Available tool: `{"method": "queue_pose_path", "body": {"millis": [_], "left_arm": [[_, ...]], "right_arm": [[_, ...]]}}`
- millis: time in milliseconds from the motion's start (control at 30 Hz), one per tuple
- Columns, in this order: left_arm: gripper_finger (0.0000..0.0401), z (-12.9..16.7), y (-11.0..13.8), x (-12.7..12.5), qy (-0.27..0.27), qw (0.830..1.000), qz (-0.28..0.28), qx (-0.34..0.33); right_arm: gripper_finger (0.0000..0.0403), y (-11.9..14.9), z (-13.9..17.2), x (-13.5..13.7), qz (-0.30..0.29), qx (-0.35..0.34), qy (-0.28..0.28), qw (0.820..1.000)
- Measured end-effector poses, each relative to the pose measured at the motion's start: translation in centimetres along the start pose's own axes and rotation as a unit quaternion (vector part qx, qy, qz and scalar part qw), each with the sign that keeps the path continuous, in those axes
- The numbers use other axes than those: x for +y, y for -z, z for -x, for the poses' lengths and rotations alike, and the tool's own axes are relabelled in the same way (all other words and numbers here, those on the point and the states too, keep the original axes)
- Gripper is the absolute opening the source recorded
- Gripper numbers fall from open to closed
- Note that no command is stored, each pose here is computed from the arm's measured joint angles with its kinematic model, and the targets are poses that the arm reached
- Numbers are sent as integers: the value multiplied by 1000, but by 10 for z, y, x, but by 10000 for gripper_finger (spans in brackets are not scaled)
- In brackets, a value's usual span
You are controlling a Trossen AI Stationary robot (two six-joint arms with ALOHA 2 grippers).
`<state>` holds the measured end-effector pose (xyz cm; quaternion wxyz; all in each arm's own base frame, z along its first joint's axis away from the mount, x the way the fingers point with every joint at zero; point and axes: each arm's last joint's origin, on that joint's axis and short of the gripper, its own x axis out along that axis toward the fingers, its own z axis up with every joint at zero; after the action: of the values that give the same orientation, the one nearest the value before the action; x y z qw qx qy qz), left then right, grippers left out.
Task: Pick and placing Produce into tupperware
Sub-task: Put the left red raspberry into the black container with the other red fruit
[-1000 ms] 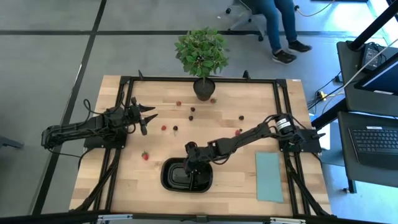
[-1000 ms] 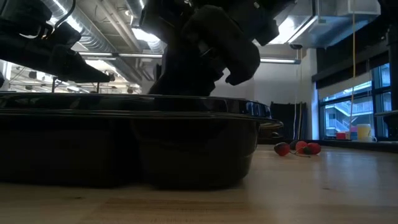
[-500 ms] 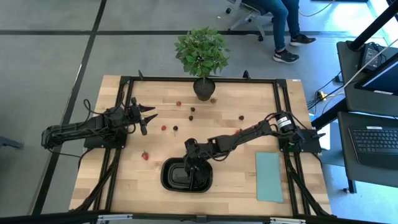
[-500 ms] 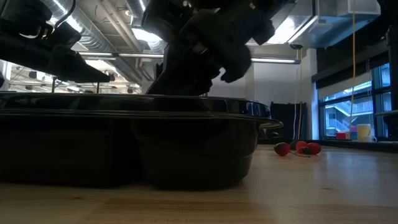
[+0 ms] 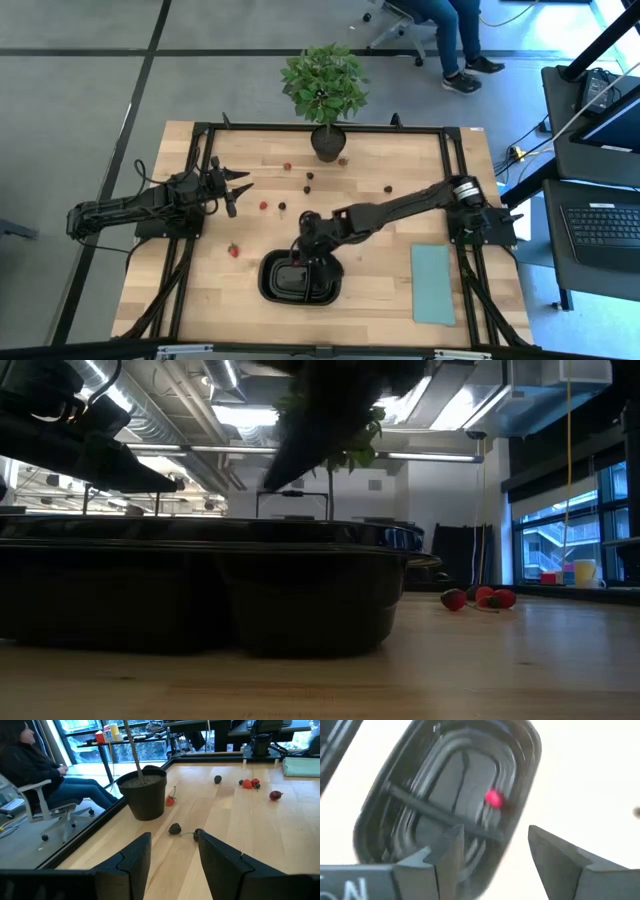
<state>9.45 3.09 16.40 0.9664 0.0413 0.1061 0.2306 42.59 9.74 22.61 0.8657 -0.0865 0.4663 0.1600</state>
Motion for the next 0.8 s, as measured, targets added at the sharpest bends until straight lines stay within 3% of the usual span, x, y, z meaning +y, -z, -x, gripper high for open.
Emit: {"method": "queue_pose_path", "body": {"millis": [200, 400, 533, 800], "left_arm": [[159, 0, 0, 0, 5, 1000, 12, 0], [159, 0, 0, 0, 5, 1000, 17, 0], [159, 0, 0, 0, 5, 1000, 17, 0], [165, 0, 0, 0, 6, 999, 43, 0]], "right_arm": [[223, 15, 69, 0, -42, -34, 9, 998], [223, 67, 114, -1, -103, -106, 34, 988], [223, 113, 115, 4, -153, -144, 72, 975], [223, 176, 90, 11, -228, -189, 64, 953]]}}
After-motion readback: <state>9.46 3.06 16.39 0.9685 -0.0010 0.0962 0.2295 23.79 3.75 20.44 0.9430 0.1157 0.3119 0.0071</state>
